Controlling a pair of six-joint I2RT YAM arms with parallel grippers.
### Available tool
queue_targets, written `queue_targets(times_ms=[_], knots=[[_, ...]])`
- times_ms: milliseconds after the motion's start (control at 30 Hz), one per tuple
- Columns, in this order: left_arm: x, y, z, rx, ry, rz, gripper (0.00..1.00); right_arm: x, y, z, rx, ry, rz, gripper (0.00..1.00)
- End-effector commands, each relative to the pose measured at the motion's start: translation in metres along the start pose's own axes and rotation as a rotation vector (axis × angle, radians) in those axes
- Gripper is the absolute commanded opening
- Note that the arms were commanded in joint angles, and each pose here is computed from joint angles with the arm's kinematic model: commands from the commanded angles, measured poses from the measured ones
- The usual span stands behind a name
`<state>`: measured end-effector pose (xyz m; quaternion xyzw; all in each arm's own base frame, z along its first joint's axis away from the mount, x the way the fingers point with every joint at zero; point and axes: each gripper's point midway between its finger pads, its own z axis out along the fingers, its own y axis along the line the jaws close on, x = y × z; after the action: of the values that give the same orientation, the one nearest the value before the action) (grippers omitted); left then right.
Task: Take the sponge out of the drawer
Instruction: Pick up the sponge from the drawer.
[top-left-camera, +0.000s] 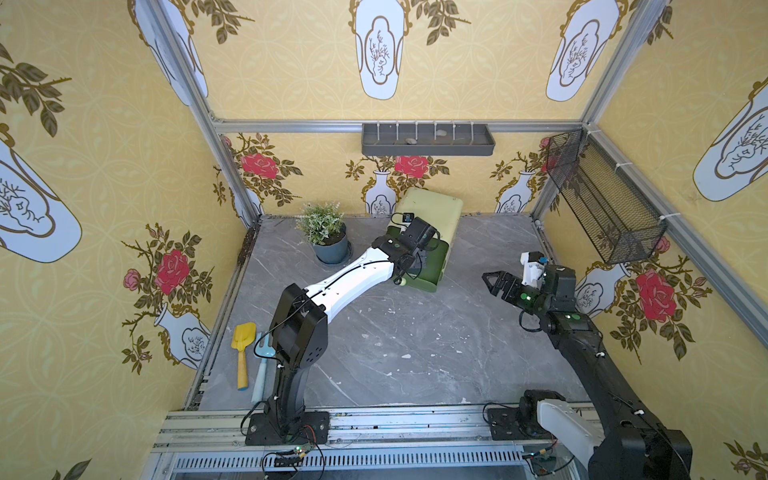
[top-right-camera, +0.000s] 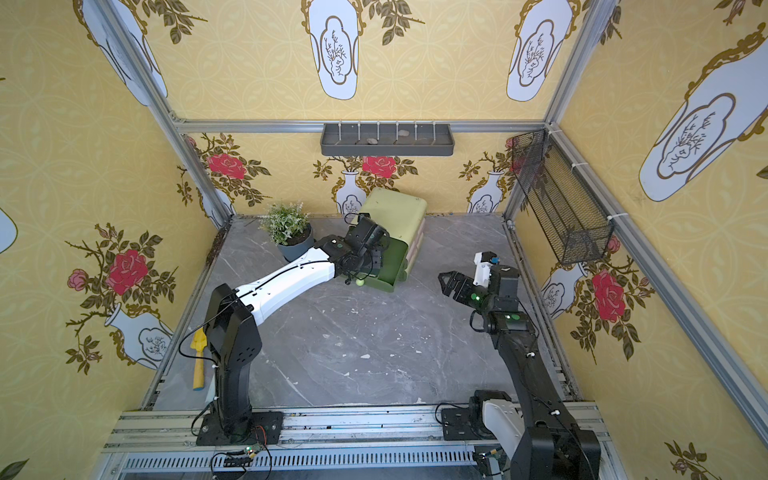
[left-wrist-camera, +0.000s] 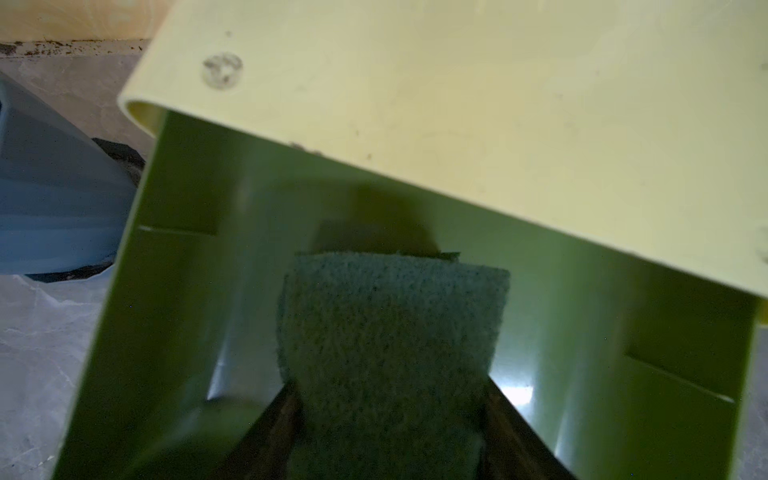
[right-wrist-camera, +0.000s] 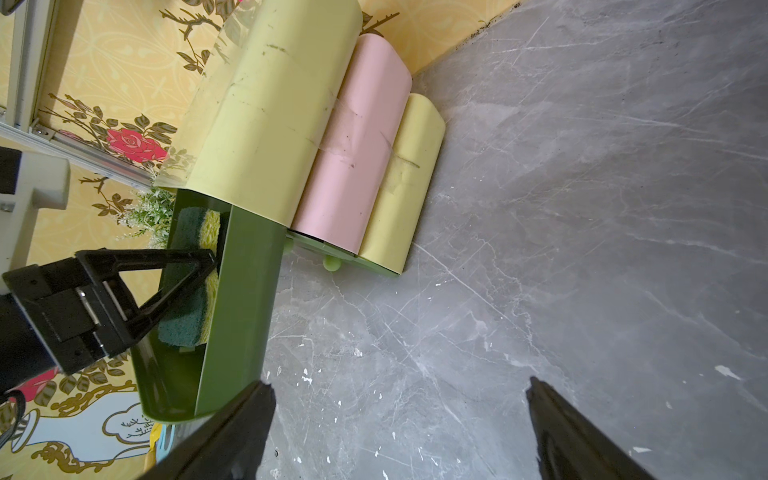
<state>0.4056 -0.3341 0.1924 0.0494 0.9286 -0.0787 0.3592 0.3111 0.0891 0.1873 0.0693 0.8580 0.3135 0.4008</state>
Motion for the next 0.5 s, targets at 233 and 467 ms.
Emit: queue_targets(times_ms=[233, 467], knots=[[-0.017, 0.003, -0.023, 0.019, -0.063, -0.001, 0.56, -0.001, 0.0, 0.002, -0.003, -0.004, -0.013, 0.97], [-0.015, 0.007, -0.038, 0.041, -0.067, -0.005, 0.55, -0.001, 0.0, 0.001, -0.004, -0.004, -0.012, 0.98]])
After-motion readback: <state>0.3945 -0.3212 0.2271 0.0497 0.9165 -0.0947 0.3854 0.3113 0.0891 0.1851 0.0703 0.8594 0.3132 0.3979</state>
